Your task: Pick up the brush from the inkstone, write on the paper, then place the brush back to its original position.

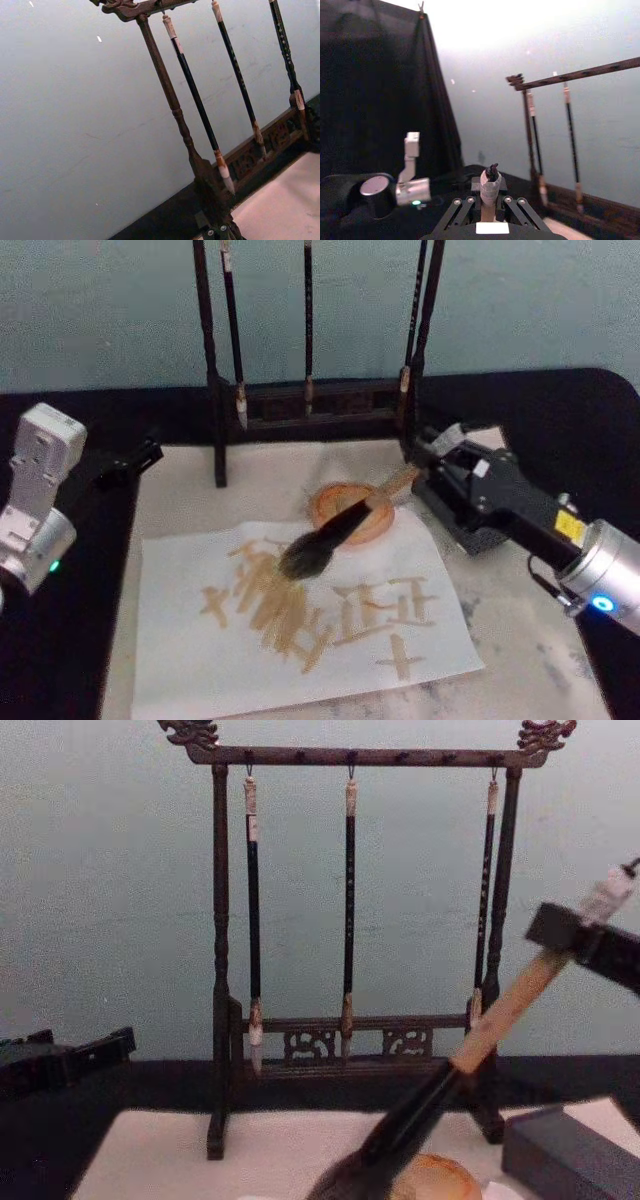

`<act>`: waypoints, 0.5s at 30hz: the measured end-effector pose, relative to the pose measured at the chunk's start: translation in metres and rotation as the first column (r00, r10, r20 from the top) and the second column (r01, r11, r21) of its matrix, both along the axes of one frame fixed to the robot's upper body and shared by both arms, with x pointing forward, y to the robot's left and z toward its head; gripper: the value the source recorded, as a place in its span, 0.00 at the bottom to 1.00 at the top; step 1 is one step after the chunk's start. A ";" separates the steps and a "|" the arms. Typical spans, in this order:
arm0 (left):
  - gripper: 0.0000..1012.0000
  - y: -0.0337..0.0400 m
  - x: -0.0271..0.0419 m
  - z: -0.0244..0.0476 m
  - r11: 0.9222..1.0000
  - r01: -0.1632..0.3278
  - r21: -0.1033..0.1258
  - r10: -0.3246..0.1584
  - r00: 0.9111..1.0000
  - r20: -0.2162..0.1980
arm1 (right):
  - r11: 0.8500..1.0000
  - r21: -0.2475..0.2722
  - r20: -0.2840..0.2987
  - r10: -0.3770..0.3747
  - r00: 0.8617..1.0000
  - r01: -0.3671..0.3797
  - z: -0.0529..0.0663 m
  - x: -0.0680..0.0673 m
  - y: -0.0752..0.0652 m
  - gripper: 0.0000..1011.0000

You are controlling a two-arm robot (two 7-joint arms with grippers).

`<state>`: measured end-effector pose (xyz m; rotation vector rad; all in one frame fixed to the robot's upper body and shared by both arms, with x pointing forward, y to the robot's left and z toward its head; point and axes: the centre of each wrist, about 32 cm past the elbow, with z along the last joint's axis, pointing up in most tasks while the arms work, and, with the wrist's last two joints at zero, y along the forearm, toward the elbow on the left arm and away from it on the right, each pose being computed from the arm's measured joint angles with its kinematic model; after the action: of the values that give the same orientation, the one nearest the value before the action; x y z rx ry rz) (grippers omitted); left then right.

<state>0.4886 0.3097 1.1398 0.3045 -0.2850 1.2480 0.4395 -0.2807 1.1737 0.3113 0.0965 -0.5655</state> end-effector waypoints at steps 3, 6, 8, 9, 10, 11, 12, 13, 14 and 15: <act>0.99 0.0000 0.0000 0.0000 1.000 0.000 0.000 0.000 1.000 0.000 | 0.999 -0.002 -0.005 0.032 0.999 -0.032 -0.003 0.001 0.009 0.16; 0.99 0.0000 0.0000 0.0000 1.000 0.000 0.000 0.000 1.000 0.000 | 0.999 -0.007 -0.013 0.050 0.999 -0.050 -0.005 0.002 0.014 0.16; 0.99 0.0000 0.0000 0.0000 1.000 0.000 0.000 0.000 1.000 0.000 | 0.998 -0.012 -0.021 0.067 0.998 -0.067 -0.008 0.004 0.019 0.16; 0.99 0.0000 0.0000 0.0000 1.000 0.000 0.000 0.000 1.000 0.000 | 0.997 -0.015 -0.029 0.078 0.997 -0.079 -0.011 0.005 0.023 0.16; 0.99 0.0000 0.0000 0.0000 1.000 0.000 0.000 0.000 1.000 0.000 | 0.996 -0.017 -0.034 0.084 0.996 -0.084 -0.012 0.006 0.025 0.16; 0.99 0.0000 0.0000 0.0000 1.000 0.000 0.000 0.000 1.000 0.000 | 0.996 -0.019 -0.038 0.089 0.995 -0.089 -0.013 0.006 0.026 0.16; 0.99 0.0000 0.0000 0.0000 1.000 0.000 0.000 0.000 1.000 0.000 | 0.995 -0.023 -0.046 0.098 0.994 -0.099 -0.016 0.007 0.029 0.16; 0.99 0.0000 0.0000 0.0000 1.000 0.000 0.000 0.000 1.000 0.000 | 0.995 -0.023 -0.046 0.098 0.994 -0.099 -0.016 0.007 0.029 0.16; 0.99 0.0000 0.0000 0.0000 1.000 0.000 0.000 0.000 1.000 0.000 | 0.994 -0.026 -0.057 0.106 0.993 -0.108 -0.019 0.008 0.032 0.16; 0.99 0.0000 0.0000 0.0000 1.000 0.000 0.000 0.000 1.000 0.000 | 0.993 -0.028 -0.065 0.110 0.992 -0.112 -0.021 0.008 0.033 0.16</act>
<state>0.4886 0.3097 1.1398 0.3045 -0.2850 1.2480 0.4477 -0.2474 1.1529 0.2555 0.1645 -0.4660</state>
